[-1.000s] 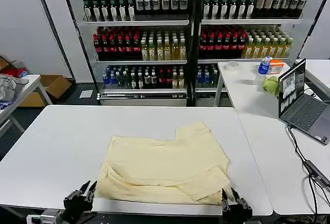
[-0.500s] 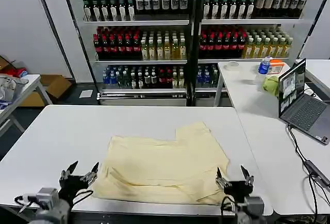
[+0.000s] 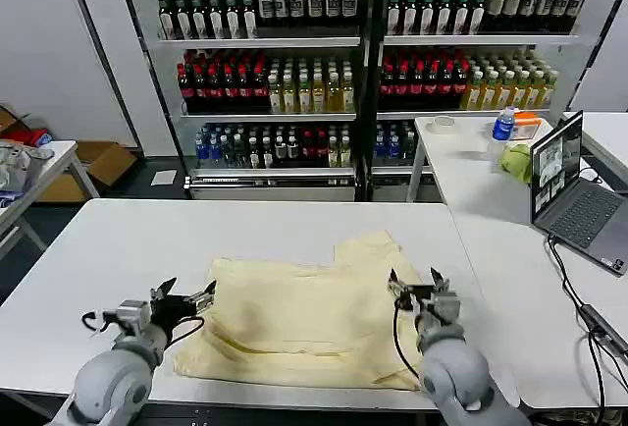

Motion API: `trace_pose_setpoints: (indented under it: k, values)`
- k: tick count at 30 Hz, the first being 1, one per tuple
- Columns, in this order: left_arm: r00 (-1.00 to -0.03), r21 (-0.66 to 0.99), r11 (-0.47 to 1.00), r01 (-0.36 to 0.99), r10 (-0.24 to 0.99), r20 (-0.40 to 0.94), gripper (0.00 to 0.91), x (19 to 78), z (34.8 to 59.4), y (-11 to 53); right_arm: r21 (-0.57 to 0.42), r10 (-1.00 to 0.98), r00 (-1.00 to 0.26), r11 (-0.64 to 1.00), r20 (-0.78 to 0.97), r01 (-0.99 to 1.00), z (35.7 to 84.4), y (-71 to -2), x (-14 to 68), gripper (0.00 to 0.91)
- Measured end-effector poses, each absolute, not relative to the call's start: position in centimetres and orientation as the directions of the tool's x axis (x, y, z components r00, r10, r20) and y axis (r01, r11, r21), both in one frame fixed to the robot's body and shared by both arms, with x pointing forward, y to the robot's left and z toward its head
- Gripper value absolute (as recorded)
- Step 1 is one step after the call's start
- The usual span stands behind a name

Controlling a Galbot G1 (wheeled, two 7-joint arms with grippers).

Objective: Fold and organize the clothes.

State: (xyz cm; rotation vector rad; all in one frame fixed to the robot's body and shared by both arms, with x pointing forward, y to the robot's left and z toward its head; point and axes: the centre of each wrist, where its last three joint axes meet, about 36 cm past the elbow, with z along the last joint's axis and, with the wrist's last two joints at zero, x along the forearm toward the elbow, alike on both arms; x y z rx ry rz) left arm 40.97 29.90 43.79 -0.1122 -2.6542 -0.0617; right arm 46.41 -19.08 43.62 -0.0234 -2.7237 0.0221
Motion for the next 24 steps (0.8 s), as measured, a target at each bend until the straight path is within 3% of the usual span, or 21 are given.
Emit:
trace_pose_setpoints:
  k: [13, 24]
  values:
    - [-0.860, 0.034, 0.994, 0.106, 0.074, 0.505, 0.907, 47.0, 41.6, 28.2, -0.023, 0.031, -0.886, 0.999, 0.463, 0.023, 43.0, -18.1, 54.8, 0.907]
    - [-0.848, 0.028, 0.996, 0.086, 0.058, 0.527, 0.907, 50.3, 40.4, 27.9, -0.029, 0.048, -0.856, 0.999, 0.514, 0.039, 41.6, -17.9, 57.4, 0.907]
